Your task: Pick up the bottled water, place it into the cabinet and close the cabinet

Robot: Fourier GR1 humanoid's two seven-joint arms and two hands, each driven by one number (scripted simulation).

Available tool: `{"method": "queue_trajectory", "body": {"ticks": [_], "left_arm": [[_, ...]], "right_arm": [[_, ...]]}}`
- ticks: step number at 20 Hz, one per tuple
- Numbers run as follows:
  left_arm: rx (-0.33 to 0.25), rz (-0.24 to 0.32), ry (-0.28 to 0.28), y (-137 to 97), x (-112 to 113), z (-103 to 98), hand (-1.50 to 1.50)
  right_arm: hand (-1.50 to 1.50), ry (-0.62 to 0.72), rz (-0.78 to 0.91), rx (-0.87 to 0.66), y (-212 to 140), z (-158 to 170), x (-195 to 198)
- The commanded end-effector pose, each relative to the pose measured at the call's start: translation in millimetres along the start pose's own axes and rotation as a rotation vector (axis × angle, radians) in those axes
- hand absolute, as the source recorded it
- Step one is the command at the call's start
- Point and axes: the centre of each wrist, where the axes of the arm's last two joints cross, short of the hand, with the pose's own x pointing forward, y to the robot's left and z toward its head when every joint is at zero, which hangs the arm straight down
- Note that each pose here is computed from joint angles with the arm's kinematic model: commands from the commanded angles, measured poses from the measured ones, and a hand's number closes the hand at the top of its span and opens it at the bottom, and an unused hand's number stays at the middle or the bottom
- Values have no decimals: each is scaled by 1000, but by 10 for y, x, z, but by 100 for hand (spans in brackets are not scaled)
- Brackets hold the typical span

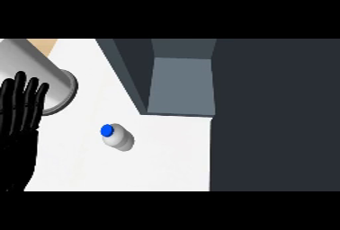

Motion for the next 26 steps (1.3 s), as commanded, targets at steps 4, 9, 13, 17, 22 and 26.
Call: {"method": "queue_trajectory", "body": {"ticks": [4, 9, 13, 17, 22, 26], "left_arm": [[-315, 190, -90, -198, 126, -17, -150], [-344, 474, 361, -449, -329, 347, -150], [-375, 498, 413, -197, -111, 496, -150], [-353, 498, 421, -105, -35, 527, -150], [-355, 478, 425, 16, -37, 769, -150], [-348, 493, 421, 147, -94, 768, -150]], "right_arm": [[-150, -16, 43, 38, 78, 138, 94], [-150, 230, -299, 55, 212, 372, -44], [-150, 269, -328, 34, 131, 564, 119], [-150, 290, -332, 32, 146, 729, 256], [-150, 278, -340, 34, 193, 908, 133], [-150, 263, -335, 38, 114, 987, 152]]}}
